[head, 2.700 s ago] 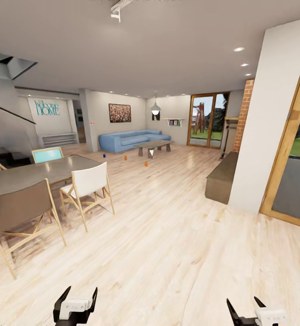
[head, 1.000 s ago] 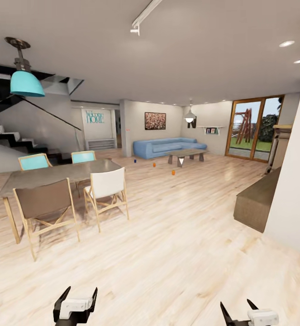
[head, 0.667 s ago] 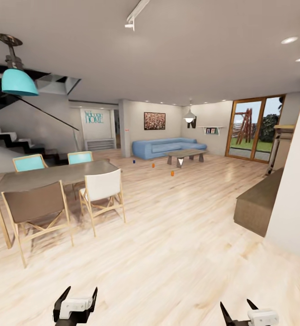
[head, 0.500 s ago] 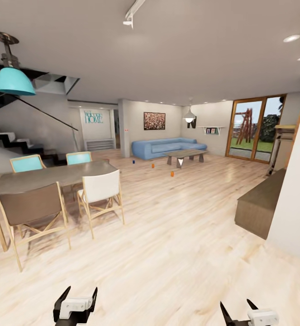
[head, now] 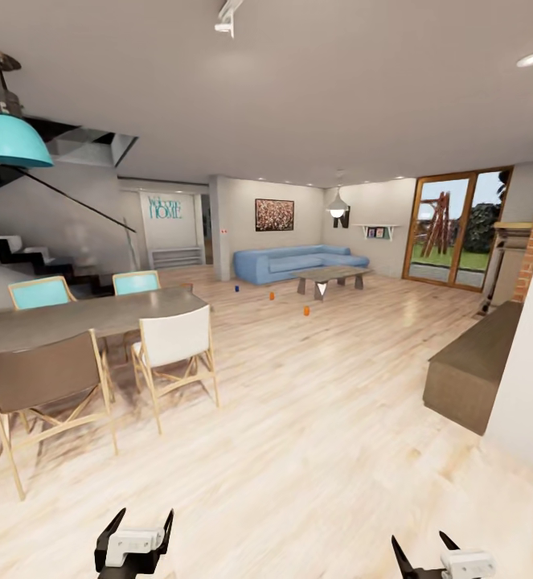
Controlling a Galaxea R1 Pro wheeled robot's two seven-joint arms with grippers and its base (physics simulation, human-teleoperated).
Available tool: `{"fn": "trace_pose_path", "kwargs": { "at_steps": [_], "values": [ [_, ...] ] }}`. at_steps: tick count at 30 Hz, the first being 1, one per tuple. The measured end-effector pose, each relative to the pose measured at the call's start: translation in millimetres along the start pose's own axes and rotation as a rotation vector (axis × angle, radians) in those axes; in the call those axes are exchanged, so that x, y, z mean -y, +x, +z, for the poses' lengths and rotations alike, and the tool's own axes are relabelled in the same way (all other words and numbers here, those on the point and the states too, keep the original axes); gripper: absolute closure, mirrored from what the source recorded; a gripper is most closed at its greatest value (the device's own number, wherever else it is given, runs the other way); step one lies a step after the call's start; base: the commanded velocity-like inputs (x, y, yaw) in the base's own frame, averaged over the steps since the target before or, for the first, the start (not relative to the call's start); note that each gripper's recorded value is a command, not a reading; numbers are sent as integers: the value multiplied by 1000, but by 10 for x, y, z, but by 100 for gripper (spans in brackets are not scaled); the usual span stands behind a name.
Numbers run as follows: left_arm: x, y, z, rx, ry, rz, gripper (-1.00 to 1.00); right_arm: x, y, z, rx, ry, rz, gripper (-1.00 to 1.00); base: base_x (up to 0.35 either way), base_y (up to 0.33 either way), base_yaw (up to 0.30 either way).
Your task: Put the three can of soda from the living room inside the tash can in the kitchen.
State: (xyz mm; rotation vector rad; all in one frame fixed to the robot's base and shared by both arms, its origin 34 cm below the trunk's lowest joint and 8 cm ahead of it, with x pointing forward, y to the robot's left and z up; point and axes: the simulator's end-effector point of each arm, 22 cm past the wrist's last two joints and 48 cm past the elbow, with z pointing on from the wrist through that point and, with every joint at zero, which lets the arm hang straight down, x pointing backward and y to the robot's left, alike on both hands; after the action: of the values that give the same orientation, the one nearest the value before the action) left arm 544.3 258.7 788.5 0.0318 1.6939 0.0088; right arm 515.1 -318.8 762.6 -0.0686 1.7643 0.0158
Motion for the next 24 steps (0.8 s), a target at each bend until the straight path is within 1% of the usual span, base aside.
{"fn": "trace_pose_path", "kwargs": {
  "at_steps": [11,24],
  "values": [
    [-1,8,0,-2,0,0,-100,-3,6,1,-1,0,4,-100,248,0,0],
    [0,93,1,-23,0,1,-100,-8,79,3,-21,0,6,-100,271,-15,0]
  ]
}}
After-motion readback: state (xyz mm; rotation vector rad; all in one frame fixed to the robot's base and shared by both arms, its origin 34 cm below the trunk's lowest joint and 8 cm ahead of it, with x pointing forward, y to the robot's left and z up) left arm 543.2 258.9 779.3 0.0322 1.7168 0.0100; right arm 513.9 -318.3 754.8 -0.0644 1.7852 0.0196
